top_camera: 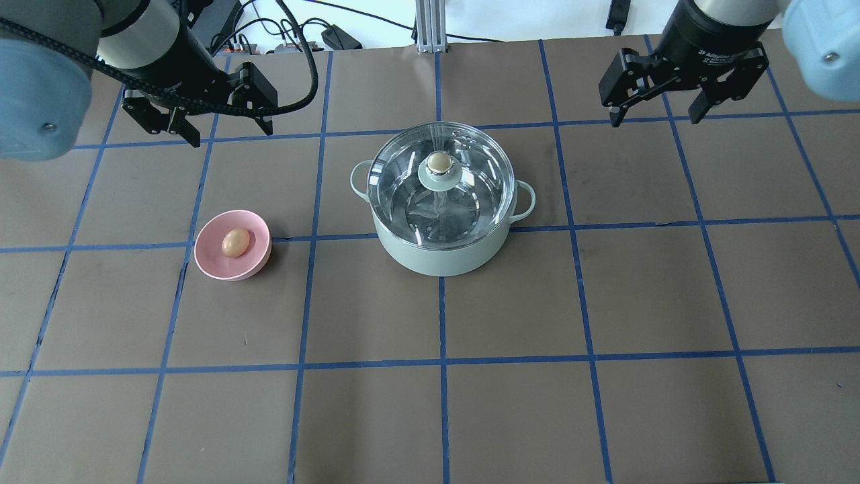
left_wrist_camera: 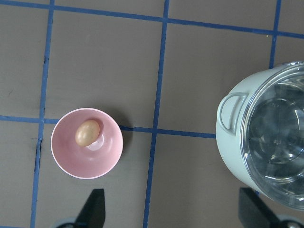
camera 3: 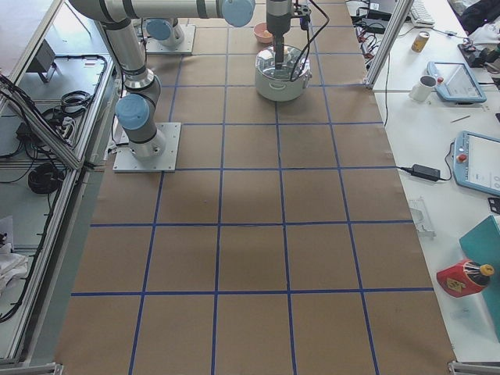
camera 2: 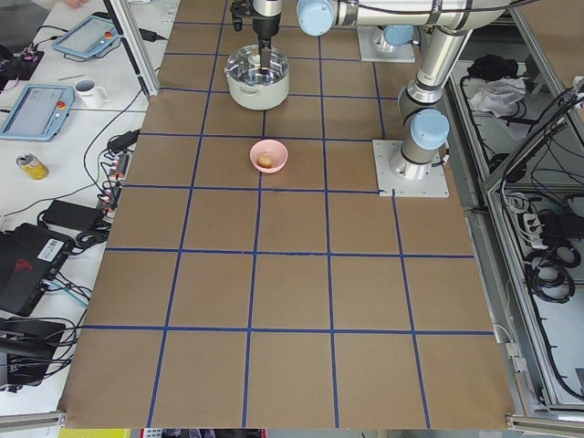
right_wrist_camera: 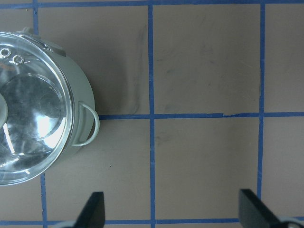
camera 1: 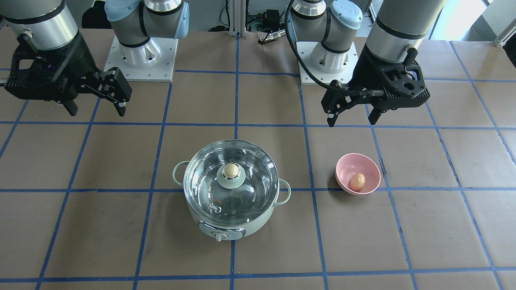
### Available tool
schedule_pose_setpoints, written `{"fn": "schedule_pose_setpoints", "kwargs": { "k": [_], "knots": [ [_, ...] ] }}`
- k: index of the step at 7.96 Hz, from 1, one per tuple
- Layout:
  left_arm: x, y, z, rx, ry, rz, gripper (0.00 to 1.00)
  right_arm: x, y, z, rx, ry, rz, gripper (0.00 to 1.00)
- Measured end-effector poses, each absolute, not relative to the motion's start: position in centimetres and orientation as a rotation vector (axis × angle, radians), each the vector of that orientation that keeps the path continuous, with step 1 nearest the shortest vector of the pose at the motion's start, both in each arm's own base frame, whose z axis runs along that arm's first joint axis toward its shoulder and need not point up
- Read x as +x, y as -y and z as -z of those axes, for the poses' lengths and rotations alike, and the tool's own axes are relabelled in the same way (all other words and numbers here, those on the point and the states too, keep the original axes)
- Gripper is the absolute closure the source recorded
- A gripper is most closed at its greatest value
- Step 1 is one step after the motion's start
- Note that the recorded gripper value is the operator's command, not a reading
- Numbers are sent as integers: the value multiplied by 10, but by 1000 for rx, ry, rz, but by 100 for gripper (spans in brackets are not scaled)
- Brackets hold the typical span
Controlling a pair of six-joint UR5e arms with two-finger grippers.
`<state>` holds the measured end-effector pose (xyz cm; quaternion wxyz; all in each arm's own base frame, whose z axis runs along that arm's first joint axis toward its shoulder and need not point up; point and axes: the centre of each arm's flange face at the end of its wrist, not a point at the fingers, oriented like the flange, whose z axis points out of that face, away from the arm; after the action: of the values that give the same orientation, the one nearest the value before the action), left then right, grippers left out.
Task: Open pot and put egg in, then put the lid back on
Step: 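Move the left gripper to the egg while the right gripper reaches the lid knob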
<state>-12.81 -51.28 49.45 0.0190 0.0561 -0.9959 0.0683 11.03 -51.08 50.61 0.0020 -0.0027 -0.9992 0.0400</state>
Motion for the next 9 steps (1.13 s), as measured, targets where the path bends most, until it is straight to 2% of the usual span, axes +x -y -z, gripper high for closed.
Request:
{"fn": "schedule_pose_setpoints", "kwargs": {
  "k": [6,9],
  "knots": [
    [-114,513,-492,117,3119,-172,0,109,513,-501,-26,3140,-116,0],
    [-1,520,-462,292,3145,53,0,133,520,-490,-69,3153,-125,0]
  ]
}}
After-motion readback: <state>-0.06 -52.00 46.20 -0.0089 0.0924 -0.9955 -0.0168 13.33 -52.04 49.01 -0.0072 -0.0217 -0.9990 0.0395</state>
